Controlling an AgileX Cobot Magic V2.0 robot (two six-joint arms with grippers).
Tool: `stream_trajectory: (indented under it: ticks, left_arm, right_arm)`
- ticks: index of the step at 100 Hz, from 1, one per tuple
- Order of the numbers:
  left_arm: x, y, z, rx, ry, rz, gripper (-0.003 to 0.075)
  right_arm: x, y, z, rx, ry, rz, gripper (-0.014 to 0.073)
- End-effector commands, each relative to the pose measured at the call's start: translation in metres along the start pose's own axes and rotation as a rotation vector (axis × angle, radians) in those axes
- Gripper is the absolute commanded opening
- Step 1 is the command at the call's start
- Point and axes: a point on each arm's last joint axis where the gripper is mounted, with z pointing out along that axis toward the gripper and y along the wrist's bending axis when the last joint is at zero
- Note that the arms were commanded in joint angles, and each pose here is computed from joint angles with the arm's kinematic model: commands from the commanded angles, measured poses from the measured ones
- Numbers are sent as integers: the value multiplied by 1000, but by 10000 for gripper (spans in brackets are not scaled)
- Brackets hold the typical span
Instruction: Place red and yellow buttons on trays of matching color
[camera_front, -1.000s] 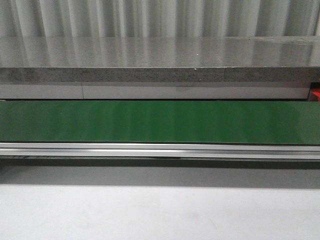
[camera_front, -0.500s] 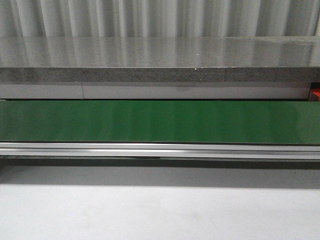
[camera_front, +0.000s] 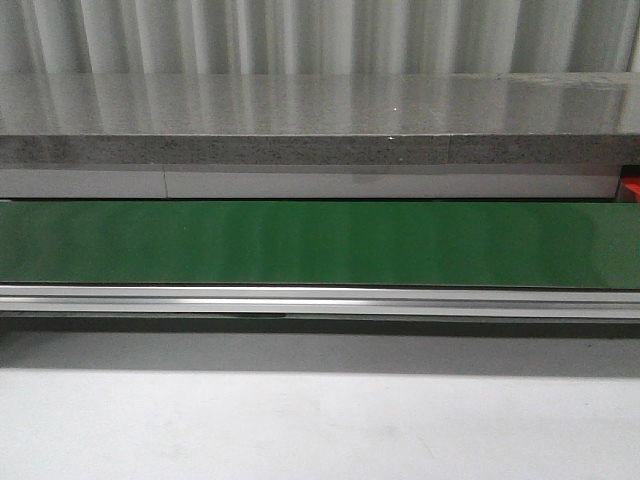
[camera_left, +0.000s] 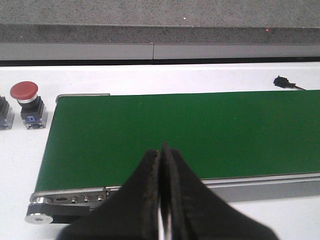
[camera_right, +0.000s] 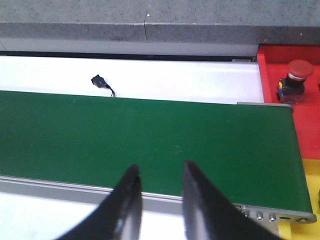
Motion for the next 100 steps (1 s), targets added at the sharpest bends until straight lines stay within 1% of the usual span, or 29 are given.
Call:
stream_trajectory:
  ticks: [1,5,9,49,57,62,69,70,71,72,73,74,76,77,78,79,80,81,86,88,100]
  left_arm:
    - [-15,-2,-4,16,-101,-13,-20]
    - [-15,-2,-4,16,-101,-13,-20]
    - [-15,-2,-4,16,-101,-13,-20]
    - [-14,-2,-3,16,-97,-13,-20]
    - [-14,-2,-3,16,-96,-13,3]
    - [-14,-2,-3,16,-96,-13,58]
    - [-14,-2,-3,16,-96,-14,200]
    - [-14,-2,-3,16,-96,-14,238]
    - [-14,-2,-3,16,-96,-14,258]
    - [-14,-2,-3,16,-96,-14,300]
    - [-14,-2,-3,16,-96,-14,322]
    - [-14,-2,-3,16,-96,-14,367]
    - [-14,-2,-3,16,-96,-14,413]
    - [-14,-2,-3,17,-96,-15,459]
    - [-15,-2,-3,18,-98,-17,482]
    - [-15,-2,-3,18,-98,-17,526]
    - [-15,-2,-3,19,-103,-17,547]
    - [-15,-2,-3,19,-103,-17,587]
    - [-16,-2,-3,20,-113,-17,701]
    - [-16,-2,-3,20,-115,-17,721]
    - [-17,-3,-3,27,-130,-28,653]
  right_arm:
    - [-12,1,-8,6,-102,-12,-6]
    - [-12,1,-8,6,-102,-12,-76]
    - [-12,1,-8,6,-102,-12,-64]
    - [-12,1,-8,6,-102,-12,-68]
    - [-12,1,-8,6,-102,-12,-68]
    - [-12,1,-8,6,-102,-12,-68]
    - [-12,1,-8,6,-102,-12,-68]
    - [-12,1,-8,6,-102,-12,-68]
    - [-12,1,-8,6,-102,-12,-68]
    - [-12,1,-8,6,-102,-12,-68]
    - [-12,1,-8,6,-102,-12,-68]
    - [-12,1,-8,6,-102,-12,-68]
    - [-12,1,-8,6,-102,-12,-68]
    - [-12,1,-8,6,-102,-12,-68]
    - [-12,1,-8,6,-102,-12,-68]
    - [-12,1,-8,6,-102,-12,-68]
    - [-12,1,-8,6,-102,-12,-68]
    - [-12,1,-8,6,-102,-12,-68]
    - [-12,1,-8,6,-102,-12,-68]
    - [-12,1,-8,6,-102,-12,-68]
    - [-12,1,-8,6,-102,-12,-68]
